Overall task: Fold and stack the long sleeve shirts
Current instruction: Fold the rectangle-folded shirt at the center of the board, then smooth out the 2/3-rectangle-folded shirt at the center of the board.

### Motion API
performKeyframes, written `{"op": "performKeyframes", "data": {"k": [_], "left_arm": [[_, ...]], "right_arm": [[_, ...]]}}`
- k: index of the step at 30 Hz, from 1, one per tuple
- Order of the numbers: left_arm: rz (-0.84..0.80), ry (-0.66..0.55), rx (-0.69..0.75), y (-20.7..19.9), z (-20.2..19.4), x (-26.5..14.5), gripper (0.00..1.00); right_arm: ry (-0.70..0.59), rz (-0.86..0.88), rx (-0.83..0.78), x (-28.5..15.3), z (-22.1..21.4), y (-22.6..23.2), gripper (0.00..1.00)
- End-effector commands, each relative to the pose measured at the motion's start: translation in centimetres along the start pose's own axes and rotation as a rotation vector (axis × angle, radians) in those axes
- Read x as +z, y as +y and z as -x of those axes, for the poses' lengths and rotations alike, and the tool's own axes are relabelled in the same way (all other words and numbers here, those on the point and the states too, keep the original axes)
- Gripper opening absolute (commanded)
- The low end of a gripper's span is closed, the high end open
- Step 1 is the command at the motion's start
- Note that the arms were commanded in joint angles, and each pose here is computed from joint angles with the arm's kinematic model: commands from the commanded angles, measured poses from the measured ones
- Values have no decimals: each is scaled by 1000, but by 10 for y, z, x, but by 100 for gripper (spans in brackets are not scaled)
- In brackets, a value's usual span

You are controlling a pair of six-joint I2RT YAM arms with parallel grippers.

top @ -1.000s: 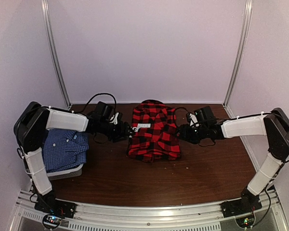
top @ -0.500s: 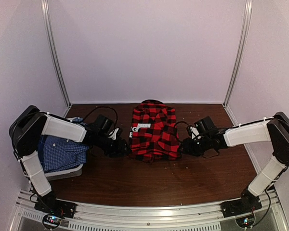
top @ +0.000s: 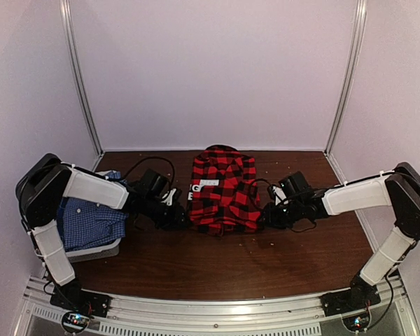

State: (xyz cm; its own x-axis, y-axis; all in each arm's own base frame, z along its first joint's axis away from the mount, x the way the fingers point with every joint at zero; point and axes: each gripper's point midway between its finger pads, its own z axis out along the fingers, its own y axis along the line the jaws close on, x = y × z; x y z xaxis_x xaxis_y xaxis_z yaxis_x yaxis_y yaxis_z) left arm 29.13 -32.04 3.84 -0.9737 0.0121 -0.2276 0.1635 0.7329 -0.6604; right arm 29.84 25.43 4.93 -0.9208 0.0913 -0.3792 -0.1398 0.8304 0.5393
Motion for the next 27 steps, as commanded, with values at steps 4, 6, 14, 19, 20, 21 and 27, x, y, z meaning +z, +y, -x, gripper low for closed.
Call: {"op": "performKeyframes", "data": {"k": [4, 6, 14, 19, 20, 21, 27], "left_arm": [[-50, -24, 33, -15, 7, -1, 16], [-55, -31, 38, -18, 9, -4, 11], [-88, -62, 65, -37, 21, -16, 1], [-99, -79, 85, -49, 30, -22, 0], [-103, -80, 88, -51, 32, -22, 0], [-109, -86, 92, -54, 35, -23, 0], [-124, -139, 94, -63, 70, -27, 0]], "right_arm": [[-1, 19, -6, 3, 0, 6, 22], [-2, 19, -7, 3, 1, 7, 17], [-38, 34, -19, -3, 17, 20, 2], [-70, 49, -25, -8, 33, 32, 0], [-76, 51, -27, -8, 37, 34, 0], [-88, 54, -30, -10, 43, 38, 0], [-147, 50, -22, -10, 78, 41, 0]]}}
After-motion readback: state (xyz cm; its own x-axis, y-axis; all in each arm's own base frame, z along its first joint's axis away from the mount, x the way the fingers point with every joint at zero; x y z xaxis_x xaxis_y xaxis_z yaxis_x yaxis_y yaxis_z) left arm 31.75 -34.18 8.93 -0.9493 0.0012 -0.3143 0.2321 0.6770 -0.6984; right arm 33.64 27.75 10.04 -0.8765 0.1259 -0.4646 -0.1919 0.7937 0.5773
